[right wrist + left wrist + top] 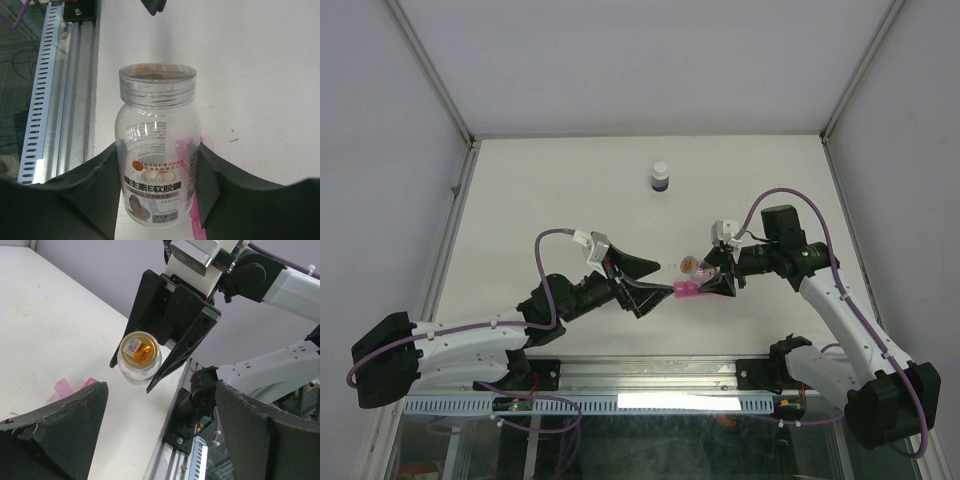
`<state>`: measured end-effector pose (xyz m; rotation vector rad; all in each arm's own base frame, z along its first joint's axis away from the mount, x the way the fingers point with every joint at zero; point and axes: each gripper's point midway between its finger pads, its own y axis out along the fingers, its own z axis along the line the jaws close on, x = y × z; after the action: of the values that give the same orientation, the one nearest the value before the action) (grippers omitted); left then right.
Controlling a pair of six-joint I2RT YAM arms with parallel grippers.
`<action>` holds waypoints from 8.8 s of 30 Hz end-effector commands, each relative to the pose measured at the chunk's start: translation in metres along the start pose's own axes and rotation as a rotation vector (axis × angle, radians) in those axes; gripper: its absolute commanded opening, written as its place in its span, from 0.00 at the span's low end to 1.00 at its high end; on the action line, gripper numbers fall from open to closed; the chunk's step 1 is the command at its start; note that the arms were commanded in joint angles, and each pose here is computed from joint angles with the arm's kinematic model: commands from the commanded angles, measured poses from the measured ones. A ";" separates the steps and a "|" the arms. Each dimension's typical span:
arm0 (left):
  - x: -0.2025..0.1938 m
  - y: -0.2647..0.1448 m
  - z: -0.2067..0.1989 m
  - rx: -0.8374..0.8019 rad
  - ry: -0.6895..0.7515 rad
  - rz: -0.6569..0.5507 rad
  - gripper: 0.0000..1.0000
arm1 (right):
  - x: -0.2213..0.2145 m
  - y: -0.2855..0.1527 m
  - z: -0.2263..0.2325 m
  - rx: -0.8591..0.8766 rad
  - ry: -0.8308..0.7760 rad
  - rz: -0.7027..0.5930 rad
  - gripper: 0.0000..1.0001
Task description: Sort the pills into containers
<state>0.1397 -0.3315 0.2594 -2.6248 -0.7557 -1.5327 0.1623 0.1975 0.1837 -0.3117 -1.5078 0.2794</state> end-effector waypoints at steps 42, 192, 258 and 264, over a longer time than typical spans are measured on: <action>0.009 0.071 -0.001 0.146 0.024 0.171 0.68 | 0.015 -0.005 -0.008 -0.034 -0.080 -0.018 0.00; -0.013 0.064 -0.024 -0.057 0.262 0.137 0.10 | 0.008 -0.001 -0.002 -0.007 -0.094 -0.003 0.00; -0.010 0.042 0.060 0.302 0.108 0.184 0.00 | 0.020 -0.013 -0.007 -0.055 -0.074 -0.043 1.00; 0.007 0.019 0.113 0.513 0.164 0.213 0.00 | 0.023 -0.020 -0.011 -0.099 -0.092 -0.056 1.00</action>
<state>0.2178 -0.3460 0.2069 -2.2502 -0.6401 -1.2871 0.1701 0.1849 0.1901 -0.3719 -1.5536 0.2278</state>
